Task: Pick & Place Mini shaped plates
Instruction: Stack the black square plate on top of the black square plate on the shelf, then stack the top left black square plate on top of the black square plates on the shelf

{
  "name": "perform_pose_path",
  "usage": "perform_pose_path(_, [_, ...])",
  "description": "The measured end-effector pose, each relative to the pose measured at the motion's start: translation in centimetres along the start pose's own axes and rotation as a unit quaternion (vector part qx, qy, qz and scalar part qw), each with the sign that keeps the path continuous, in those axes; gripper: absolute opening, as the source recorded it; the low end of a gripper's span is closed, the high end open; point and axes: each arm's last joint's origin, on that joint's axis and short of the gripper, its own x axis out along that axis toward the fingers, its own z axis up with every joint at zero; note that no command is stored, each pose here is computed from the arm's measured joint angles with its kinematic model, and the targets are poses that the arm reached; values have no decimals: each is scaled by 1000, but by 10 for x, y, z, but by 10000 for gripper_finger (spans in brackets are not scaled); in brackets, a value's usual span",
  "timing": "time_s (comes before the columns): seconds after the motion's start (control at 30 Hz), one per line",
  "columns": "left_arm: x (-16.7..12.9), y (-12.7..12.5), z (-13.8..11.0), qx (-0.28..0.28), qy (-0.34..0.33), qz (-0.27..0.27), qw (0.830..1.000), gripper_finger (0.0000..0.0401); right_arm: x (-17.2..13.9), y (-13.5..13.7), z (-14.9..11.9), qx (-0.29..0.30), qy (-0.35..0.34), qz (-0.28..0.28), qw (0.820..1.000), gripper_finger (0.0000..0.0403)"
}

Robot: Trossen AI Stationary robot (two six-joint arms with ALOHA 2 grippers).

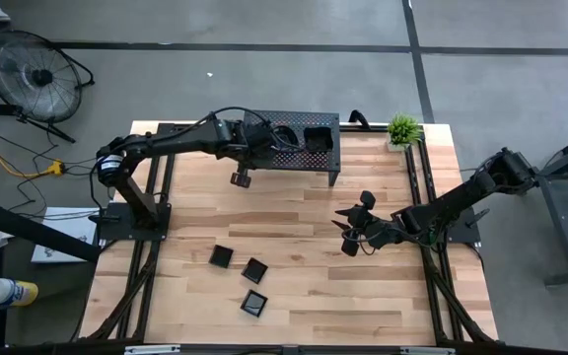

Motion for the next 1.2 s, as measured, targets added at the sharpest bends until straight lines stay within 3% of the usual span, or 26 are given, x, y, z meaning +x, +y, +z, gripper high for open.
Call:
perform_pose_path(0.37, [11, -2, 2, 6, 12, -14, 1000, 0, 0, 0, 0, 0, 0, 0, 1000, 129])
perform_pose_path(1.03, [13, 4, 2, 0, 57, 63, 996, 0, 0, 0, 0, 0, 1, 0, 1000, 129])
perform_pose_path(1.2, [13, 2, 3, 1, 43, 41, 998, 0, 0, 0, 0, 0, 1, 0, 1000, 129])
